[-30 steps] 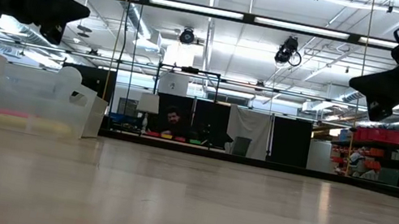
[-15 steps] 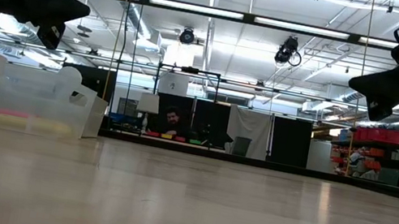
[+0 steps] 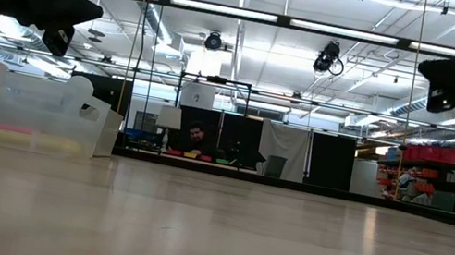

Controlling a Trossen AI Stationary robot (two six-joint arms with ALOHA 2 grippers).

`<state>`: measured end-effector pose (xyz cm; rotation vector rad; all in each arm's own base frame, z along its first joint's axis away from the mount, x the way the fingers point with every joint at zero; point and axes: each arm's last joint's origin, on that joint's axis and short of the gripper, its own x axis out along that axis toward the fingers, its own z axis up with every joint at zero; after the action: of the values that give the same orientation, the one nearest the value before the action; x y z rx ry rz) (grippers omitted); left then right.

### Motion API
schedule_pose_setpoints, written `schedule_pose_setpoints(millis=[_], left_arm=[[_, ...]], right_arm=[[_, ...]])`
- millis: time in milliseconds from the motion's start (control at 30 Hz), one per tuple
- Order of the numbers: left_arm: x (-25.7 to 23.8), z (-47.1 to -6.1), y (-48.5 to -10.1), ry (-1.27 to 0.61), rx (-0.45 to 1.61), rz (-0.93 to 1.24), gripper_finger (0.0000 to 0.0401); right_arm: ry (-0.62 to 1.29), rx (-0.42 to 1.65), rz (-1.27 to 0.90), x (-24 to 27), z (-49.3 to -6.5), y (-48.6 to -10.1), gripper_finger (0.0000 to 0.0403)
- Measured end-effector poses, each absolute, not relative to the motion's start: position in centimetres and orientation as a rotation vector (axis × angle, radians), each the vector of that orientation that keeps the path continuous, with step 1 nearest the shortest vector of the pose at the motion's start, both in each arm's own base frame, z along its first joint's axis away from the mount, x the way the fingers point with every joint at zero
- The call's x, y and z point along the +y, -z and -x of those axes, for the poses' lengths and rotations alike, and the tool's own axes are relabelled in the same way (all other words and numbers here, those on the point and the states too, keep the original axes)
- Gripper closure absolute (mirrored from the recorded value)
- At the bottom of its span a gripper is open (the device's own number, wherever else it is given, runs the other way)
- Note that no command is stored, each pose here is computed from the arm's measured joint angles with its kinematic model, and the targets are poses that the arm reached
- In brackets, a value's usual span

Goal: Pick & Place Markers
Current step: Return to Home Position

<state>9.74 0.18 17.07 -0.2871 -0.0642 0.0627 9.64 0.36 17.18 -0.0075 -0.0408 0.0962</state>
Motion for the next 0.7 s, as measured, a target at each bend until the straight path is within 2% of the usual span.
schedule_pose_setpoints(millis=[100, 300, 700], left_arm=[[0.19, -9.74, -17.07, -0.063, -0.064, 0.287, 0.0387], [0.19, -9.74, -17.06, -0.063, -0.063, 0.287, 0.0389], [0.18, -9.75, -17.05, -0.063, -0.063, 0.287, 0.0388]], right_arm=[[-0.037, -0.028, -0.004, 0.43, -9.64, -17.07, 0.0378], [-0.105, -0.026, -0.033, 0.99, -9.6, -17.06, 0.0378], [-0.102, -0.029, 0.014, 0.97, -9.61, -17.06, 0.0379]])
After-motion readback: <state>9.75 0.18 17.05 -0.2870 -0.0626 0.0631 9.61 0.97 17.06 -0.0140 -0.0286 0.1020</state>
